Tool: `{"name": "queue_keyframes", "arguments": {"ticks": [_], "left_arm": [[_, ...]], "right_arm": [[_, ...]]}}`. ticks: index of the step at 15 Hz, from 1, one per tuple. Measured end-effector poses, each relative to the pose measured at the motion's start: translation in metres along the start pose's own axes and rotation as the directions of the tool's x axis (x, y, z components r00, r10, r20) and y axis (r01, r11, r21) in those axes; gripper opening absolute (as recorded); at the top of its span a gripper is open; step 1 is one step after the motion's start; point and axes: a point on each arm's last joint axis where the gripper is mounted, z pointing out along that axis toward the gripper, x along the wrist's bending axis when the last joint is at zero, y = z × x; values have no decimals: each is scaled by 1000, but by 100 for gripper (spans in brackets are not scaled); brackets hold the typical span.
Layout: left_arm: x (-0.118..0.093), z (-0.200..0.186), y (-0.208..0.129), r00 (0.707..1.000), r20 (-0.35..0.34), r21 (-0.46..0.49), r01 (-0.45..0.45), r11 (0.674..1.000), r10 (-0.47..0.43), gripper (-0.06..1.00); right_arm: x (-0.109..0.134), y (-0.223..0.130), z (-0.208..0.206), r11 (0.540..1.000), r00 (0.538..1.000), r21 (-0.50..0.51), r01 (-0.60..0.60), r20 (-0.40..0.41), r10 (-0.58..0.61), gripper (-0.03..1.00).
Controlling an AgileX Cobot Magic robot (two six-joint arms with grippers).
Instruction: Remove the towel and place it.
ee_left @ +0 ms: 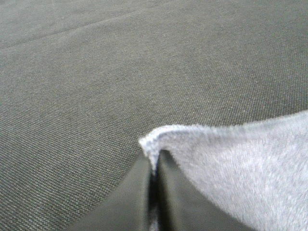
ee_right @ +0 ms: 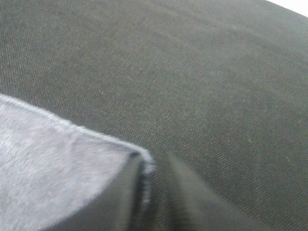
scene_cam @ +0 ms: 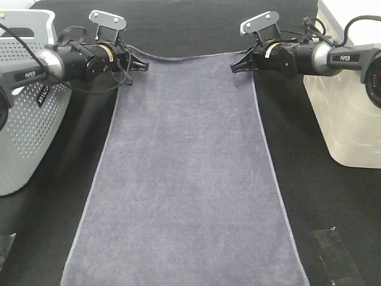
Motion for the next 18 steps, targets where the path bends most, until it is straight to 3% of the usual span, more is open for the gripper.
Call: {"name": "queue_keyframes", "arguments": {"ticks": [2,3,9,12,15,17,18], "left_arm": [[0,0,0,1000,0,0,0,1000,0,54],[0,0,0,1000,0,-1,0,1000,0,61],[2,-1,0,1000,-16,33,27,999,-27,63],[3,-1,-4,998,-31,74,63,995,-61,62],[4,-2,-8,995,-55,135,88,987,-81,63],[6,-5,-5,994,-66,154,92,984,-82,73],[6,-6,-1,994,-66,147,92,985,-83,74]], "right_arm": [[0,0,0,999,999,0,-33,2,33,56],[0,1,0,999,999,-1,-37,2,37,65],[-4,10,-6,999,999,6,-42,8,42,70],[-3,3,-6,995,999,92,-38,2,38,71],[-3,1,-6,993,999,109,-38,1,38,85],[-3,-1,-7,990,999,132,-38,-1,38,87],[-3,-2,-7,988,999,147,-38,-2,38,83]]}}
